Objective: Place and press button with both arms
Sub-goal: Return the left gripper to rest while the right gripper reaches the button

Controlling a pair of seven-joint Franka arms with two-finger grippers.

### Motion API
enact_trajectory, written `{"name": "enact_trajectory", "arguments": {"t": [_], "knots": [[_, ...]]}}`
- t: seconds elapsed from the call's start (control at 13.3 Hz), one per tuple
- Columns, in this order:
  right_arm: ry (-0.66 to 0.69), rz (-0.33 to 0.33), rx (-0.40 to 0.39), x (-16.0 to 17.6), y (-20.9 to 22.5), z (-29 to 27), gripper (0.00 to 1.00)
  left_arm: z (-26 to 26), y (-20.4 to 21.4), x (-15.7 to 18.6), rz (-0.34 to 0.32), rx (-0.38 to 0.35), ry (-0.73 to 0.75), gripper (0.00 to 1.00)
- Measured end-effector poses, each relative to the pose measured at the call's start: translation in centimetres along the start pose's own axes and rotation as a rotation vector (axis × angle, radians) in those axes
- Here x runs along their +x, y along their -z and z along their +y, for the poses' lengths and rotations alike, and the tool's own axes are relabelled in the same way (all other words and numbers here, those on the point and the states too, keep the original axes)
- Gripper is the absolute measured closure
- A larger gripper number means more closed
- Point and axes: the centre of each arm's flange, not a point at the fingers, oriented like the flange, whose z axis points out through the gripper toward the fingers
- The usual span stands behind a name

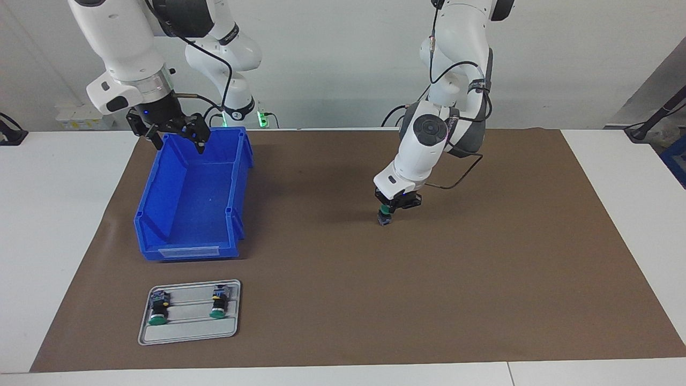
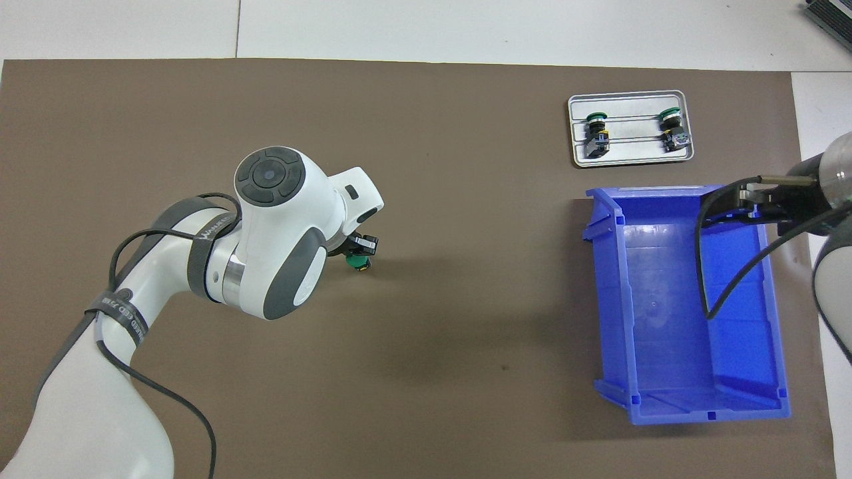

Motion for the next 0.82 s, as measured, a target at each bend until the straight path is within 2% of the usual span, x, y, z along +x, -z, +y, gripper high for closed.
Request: {"name": "enact_trajectory", "arguments": {"t": [0.45,0.67,0.82], "knots": [[0.000,0.000,0.000,0.0,0.0,0.0,0.00,0.0,0.9,0.5,0.011,0.007,0.000,0.97],[-0.004,0.000,0.000,0.0,0.0,0.2,0.00,-1.7,4.4,2.1,0.023,0.002,0.030,0.95],[-0.008,0.000,0.000,0.1,0.0,0.4,0.00,-5.0,6.5,2.8,0.010,0.002,0.070,0.95]]}}
